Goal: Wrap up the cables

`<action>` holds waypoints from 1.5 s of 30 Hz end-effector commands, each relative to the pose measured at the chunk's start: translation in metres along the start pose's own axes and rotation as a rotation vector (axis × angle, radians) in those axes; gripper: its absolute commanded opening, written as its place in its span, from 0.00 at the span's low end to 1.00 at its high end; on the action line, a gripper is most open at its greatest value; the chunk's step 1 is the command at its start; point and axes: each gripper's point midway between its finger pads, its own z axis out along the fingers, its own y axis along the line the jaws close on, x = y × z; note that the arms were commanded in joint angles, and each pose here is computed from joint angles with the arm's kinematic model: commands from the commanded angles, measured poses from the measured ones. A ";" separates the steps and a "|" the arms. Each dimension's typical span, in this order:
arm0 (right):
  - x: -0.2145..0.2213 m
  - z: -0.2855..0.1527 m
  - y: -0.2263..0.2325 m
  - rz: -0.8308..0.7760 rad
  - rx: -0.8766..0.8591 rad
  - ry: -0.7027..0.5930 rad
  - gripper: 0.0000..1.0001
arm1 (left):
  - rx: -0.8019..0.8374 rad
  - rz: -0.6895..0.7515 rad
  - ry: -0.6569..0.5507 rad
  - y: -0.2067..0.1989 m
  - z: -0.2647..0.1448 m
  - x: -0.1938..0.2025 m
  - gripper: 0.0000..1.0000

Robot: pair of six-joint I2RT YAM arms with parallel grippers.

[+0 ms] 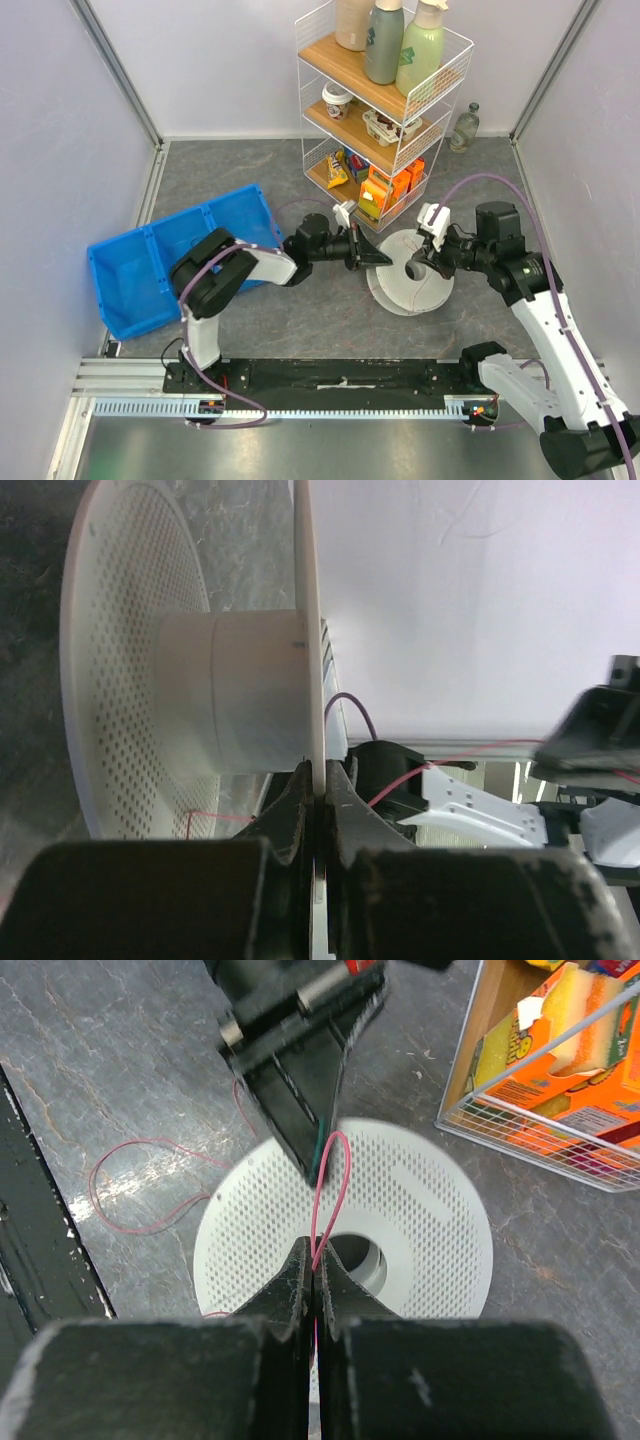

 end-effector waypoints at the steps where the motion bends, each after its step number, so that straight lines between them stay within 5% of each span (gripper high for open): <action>1: -0.025 -0.018 -0.005 0.013 0.081 -0.060 0.00 | 0.075 0.186 -0.065 -0.078 -0.039 -0.027 0.02; 7: -0.062 -0.039 -0.012 0.041 0.149 -0.153 0.00 | 0.021 0.295 -0.047 -0.110 -0.100 -0.021 0.02; 11: -0.086 -0.047 0.000 0.034 0.101 -0.242 0.00 | -0.022 0.363 -0.138 -0.124 -0.139 -0.030 0.02; 17: -0.087 -0.049 0.030 0.072 -0.030 -0.278 0.00 | -0.028 0.525 -0.247 -0.148 -0.159 -0.044 0.02; 20: -0.090 -0.055 0.019 0.091 0.043 -0.259 0.00 | -0.046 0.628 -0.267 -0.154 -0.169 -0.042 0.02; 27: -0.121 -0.095 -0.071 0.255 0.532 -0.297 0.00 | -0.203 0.885 -0.326 -0.162 -0.209 -0.052 0.02; 32: -0.166 -0.193 -0.152 0.206 1.095 -0.352 0.00 | -0.215 0.981 -0.223 -0.158 -0.216 -0.045 0.02; 36: -0.203 -0.275 -0.172 0.082 1.416 -0.363 0.00 | -0.201 1.143 -0.122 -0.159 -0.215 -0.039 0.02; 40: -0.219 -0.277 -0.168 -0.064 1.349 -0.268 0.00 | -0.156 1.341 0.048 -0.150 -0.207 -0.013 0.02; 45: -0.169 -0.164 -0.132 -0.132 0.827 -0.112 0.00 | -0.145 1.551 0.296 -0.109 -0.200 0.026 0.02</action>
